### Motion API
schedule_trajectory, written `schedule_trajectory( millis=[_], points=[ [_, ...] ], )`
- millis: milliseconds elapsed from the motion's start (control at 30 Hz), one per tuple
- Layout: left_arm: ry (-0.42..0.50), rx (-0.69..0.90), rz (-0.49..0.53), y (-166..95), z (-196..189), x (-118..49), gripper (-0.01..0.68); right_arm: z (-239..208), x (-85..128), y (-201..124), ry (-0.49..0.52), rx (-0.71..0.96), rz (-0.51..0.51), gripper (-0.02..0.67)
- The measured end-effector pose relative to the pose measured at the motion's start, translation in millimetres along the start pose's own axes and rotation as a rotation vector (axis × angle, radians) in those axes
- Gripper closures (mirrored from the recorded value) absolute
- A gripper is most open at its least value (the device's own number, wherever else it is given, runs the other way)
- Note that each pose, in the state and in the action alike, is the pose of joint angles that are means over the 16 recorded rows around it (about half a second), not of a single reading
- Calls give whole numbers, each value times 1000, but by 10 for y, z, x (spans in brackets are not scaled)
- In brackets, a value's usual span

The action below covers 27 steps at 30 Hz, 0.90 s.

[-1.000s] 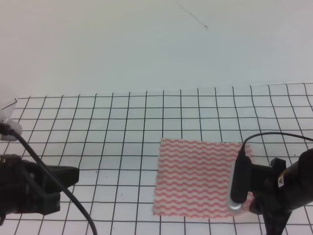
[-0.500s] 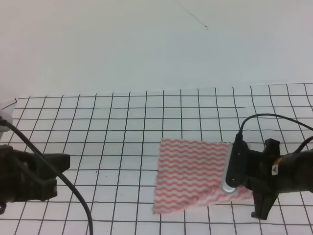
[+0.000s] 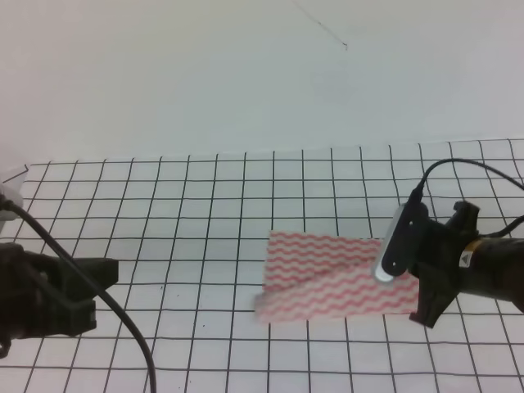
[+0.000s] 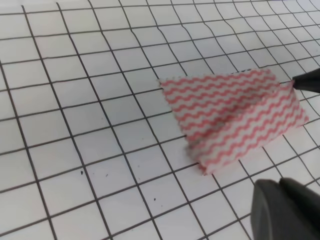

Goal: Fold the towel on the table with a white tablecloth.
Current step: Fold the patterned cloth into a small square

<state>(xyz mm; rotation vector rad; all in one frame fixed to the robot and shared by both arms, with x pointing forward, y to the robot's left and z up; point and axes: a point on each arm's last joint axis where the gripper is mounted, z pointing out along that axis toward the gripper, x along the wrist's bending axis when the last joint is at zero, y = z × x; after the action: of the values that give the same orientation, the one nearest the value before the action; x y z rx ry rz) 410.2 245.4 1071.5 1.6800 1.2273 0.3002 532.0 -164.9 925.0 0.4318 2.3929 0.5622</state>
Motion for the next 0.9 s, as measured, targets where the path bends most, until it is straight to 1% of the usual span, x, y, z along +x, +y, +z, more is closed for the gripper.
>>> schedule_trajectory(
  millis=[200, 467, 900],
  points=[
    [7, 0, 4, 0, 0, 6, 672, 87, -82, -79, -58, -10, 28, 648],
    [18, -1, 13, 1, 0, 16, 672, 228, -146, -152, -100, -12, 45, 648],
    [23, 1, 14, -1, -1, 21, 672, 347, -174, -149, -109, -10, 28, 644]
  ],
)
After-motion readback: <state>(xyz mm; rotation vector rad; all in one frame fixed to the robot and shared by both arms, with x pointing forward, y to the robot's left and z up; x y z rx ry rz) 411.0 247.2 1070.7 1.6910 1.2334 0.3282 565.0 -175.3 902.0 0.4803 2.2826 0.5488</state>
